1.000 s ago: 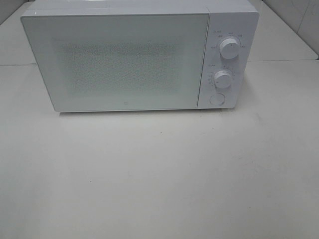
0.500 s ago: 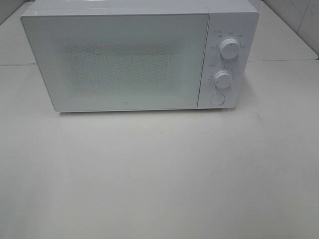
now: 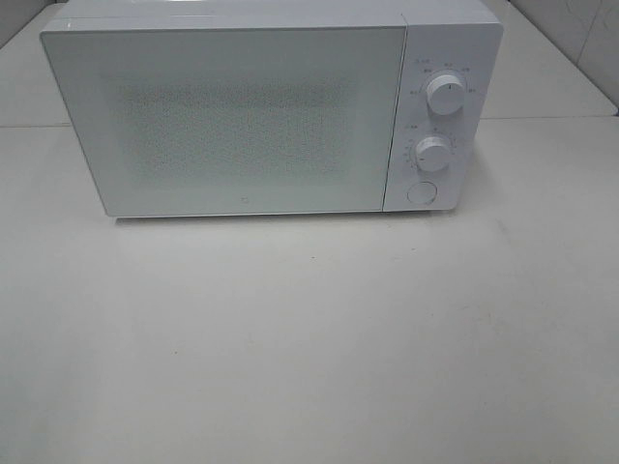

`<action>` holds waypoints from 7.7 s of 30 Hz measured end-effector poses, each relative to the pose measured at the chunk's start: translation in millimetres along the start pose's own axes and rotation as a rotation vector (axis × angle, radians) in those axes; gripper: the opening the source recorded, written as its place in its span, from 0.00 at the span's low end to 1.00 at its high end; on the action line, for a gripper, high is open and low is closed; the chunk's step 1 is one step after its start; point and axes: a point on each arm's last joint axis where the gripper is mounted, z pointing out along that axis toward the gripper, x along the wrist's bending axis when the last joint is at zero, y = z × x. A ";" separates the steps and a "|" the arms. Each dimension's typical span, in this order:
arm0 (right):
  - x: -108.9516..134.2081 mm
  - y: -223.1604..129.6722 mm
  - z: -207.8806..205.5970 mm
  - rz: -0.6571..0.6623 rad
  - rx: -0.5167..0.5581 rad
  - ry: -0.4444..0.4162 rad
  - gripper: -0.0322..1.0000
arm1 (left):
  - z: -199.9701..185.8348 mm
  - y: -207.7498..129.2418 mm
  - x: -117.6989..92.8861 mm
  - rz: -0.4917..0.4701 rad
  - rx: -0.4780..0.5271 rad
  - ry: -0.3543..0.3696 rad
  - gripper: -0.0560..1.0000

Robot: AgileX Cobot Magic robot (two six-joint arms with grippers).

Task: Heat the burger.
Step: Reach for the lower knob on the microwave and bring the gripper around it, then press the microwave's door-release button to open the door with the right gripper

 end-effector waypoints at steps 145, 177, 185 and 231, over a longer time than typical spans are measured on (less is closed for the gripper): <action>133.7 -22.7 356.2 -0.132 -0.268 -0.046 0.77 | 0.0 0.0 -0.1 -0.001 0.000 -0.001 0.99; 123.4 -26.4 370.1 -0.144 -0.237 -0.060 0.44 | 0.0 0.0 -0.1 -0.001 0.000 -0.001 0.99; 123.0 -26.4 370.3 -0.143 -0.236 -0.061 0.44 | 0.0 0.0 -0.1 -0.001 0.000 -0.001 0.99; 140.1 -21.1 366.3 1.326 -0.189 0.357 0.12 | 0.0 0.0 -0.1 -0.001 0.000 -0.001 0.99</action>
